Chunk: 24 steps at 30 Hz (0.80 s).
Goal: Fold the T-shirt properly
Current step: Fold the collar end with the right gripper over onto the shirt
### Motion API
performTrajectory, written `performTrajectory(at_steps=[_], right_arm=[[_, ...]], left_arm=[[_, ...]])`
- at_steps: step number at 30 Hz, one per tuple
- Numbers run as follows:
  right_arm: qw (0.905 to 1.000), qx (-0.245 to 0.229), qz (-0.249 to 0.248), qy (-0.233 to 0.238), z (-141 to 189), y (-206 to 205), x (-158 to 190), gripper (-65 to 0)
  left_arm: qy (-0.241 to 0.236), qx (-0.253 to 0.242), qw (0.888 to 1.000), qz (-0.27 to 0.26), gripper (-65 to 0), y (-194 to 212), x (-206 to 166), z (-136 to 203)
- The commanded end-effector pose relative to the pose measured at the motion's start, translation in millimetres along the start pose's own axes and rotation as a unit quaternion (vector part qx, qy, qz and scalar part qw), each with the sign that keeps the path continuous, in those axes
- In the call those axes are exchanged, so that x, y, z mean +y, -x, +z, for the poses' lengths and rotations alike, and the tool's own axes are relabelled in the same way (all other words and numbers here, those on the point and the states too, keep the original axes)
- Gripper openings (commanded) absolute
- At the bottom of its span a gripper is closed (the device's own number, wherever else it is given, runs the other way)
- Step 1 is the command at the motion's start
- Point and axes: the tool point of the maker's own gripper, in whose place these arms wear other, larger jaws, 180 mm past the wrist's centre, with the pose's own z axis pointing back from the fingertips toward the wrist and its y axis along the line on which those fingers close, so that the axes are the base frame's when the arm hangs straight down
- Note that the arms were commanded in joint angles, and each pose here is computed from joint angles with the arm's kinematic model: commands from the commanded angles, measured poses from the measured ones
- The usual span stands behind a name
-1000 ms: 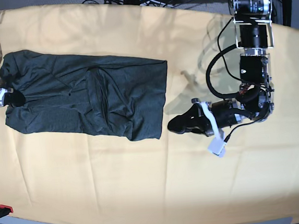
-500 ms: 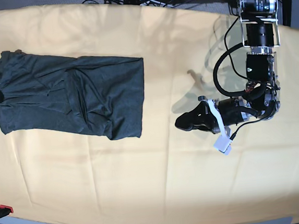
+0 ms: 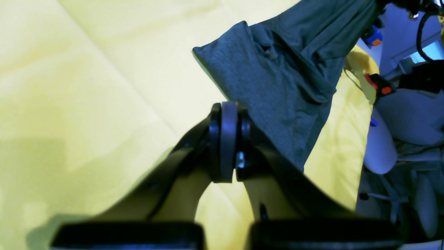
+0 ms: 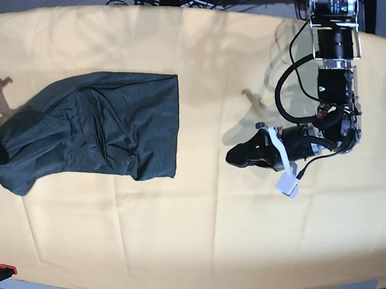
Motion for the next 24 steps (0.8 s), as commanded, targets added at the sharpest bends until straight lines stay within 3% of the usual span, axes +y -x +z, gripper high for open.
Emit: performTrajectory(at_steps=[1,6,11,24], right_arm=[[0.9994,-0.026,0.023,-0.008,2.6,-17.9,9.4,-65.0],[0.9969,-0.05,0.025,-0.056,-25.6,-11.2,51.2,-65.0],[0.9901,-0.029,0.02,-0.136,-67.9,6.0,100.7,-65.0],[0.9496,0.009,0.085,-0.301,-129.6,1.6,214.7,-65.0]], left_arm=[[0.007,-0.026,1.0,-0.017,-65.0,-19.7,-3.6,4.2],[0.007,-0.021,1.0,-0.008,-65.0,-10.6,-4.0,3.6],[0.009,-0.016,1.0,0.002,-65.0,-0.8,-5.2,2.0],[0.009,-0.016,1.0,0.002,-65.0,-1.0,-5.2,2.0]])
